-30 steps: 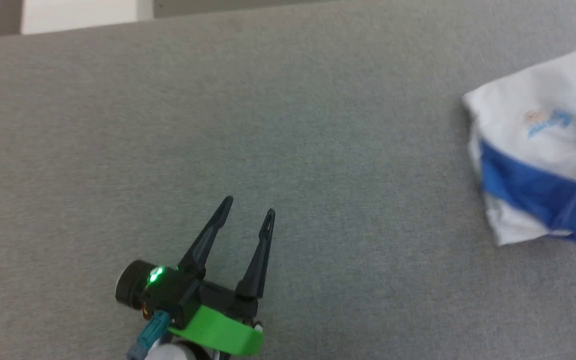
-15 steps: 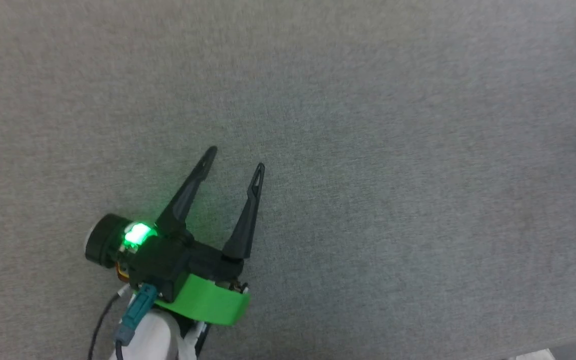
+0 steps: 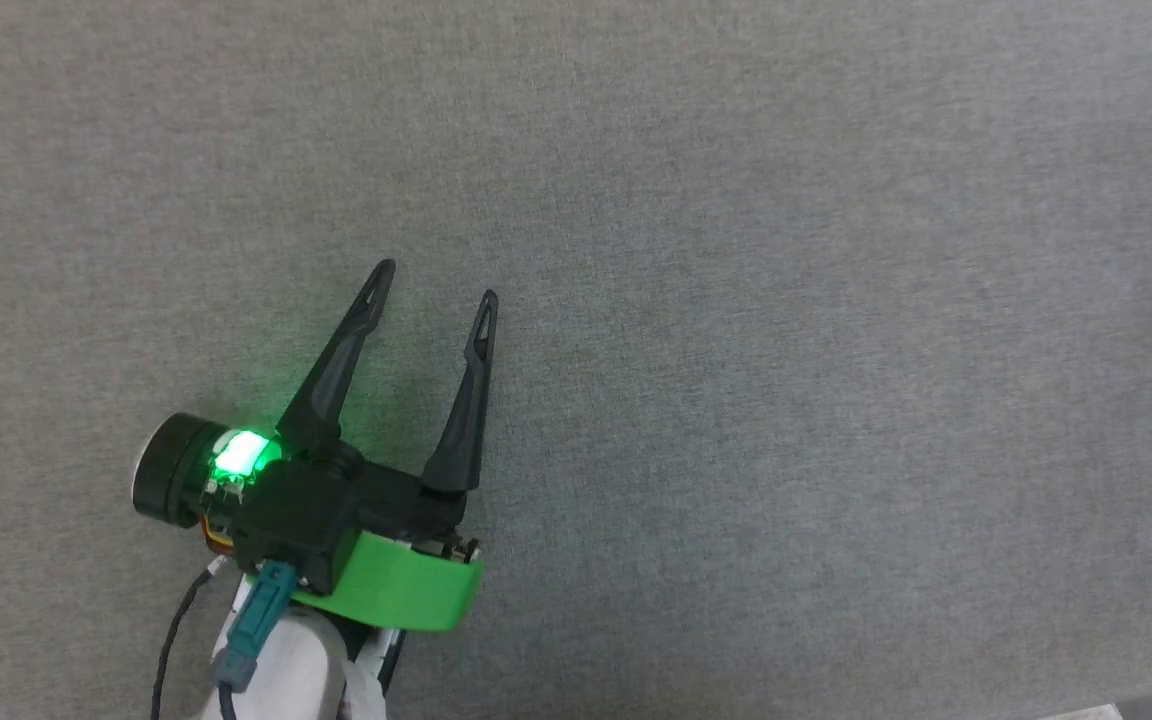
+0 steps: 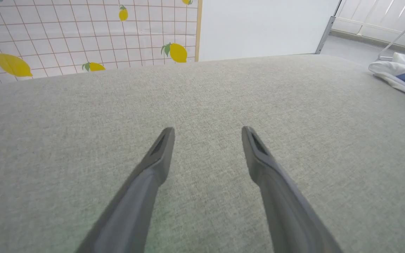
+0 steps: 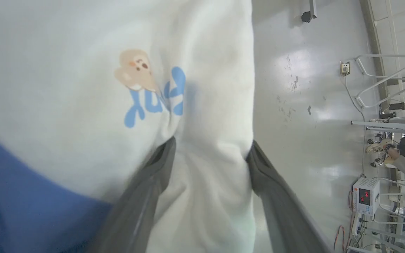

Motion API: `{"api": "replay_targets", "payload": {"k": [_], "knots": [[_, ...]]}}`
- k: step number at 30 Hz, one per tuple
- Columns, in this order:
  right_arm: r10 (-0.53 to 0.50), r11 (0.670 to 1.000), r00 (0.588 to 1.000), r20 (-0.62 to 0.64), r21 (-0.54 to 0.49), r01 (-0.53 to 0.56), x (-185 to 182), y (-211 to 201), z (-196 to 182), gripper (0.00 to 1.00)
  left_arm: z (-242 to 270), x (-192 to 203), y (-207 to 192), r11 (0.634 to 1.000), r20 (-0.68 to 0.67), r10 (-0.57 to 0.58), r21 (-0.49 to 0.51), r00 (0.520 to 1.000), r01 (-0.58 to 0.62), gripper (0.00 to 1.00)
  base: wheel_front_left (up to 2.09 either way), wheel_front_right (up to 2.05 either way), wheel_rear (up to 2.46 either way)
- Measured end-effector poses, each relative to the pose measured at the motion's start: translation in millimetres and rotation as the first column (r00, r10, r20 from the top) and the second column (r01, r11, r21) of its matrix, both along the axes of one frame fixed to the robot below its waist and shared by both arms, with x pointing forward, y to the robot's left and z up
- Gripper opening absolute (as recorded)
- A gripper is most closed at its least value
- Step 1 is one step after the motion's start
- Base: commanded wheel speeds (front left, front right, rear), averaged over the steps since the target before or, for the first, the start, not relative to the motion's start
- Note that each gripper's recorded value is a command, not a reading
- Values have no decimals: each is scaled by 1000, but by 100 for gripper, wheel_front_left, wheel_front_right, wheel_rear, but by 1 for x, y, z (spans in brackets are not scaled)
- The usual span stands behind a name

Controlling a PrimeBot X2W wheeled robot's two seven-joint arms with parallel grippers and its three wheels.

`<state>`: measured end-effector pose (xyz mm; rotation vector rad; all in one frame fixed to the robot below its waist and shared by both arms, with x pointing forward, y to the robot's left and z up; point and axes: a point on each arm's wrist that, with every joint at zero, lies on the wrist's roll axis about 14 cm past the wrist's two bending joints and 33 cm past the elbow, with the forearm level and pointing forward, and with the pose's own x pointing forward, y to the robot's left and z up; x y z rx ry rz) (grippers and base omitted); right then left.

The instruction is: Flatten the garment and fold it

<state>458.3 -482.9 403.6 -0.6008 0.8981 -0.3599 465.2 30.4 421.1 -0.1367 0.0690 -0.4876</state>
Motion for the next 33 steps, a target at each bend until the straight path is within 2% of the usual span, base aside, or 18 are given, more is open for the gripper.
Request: {"api": "replay_targets", "payload": {"k": [5,7,13,16,21,25,33], "knots": [[-26,1000,998,64,7,25,-6,-4,22,100,20,-5,3,1000,33,19,-18,999,-18,100,0,0,0],[-38,999,991,130,23,36,-12,-3,42,100,32,-16,8,998,29,46,-39,999,-45,100,0,0,0],[-26,995,962,271,99,-1,-12,23,66,100,53,-27,21,993,66,113,-48,991,-110,100,0,0,0],[-42,983,927,374,184,-30,-10,44,77,100,64,-34,27,990,86,137,-53,987,-133,100,0,0,0],[15,943,852,523,277,-186,-14,111,96,100,82,-49,45,980,124,200,-44,972,-196,100,0,0,0],[42,915,804,593,301,-270,-27,147,107,100,92,-60,55,972,140,234,-52,962,-229,100,0,0,0],[53,866,673,737,302,-399,-54,204,125,100,105,-78,86,937,148,348,-94,926,-337,100,0,0,0]]}}
